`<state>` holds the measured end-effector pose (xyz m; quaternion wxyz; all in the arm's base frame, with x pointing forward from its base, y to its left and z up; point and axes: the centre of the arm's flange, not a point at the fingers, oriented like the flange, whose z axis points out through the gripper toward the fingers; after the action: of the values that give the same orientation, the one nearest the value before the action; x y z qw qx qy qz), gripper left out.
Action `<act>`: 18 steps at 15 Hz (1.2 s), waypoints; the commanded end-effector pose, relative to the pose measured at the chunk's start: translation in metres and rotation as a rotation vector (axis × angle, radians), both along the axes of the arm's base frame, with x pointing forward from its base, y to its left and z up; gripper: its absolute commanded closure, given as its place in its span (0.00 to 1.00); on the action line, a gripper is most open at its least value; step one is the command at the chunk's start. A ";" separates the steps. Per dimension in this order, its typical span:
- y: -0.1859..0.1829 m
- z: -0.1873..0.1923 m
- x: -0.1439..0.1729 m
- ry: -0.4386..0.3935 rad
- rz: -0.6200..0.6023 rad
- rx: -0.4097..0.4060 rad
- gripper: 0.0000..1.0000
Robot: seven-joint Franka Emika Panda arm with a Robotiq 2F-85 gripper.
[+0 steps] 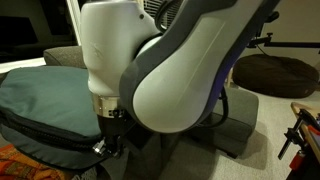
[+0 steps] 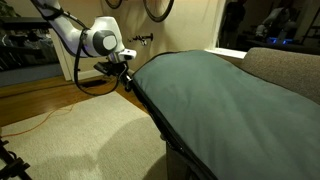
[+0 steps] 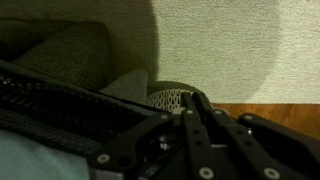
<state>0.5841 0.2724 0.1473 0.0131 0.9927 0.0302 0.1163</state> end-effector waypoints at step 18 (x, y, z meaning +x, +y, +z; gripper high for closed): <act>0.059 0.036 -0.026 0.016 0.021 -0.063 0.93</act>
<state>0.5832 0.2882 0.1532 0.0479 0.9921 0.0350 0.1102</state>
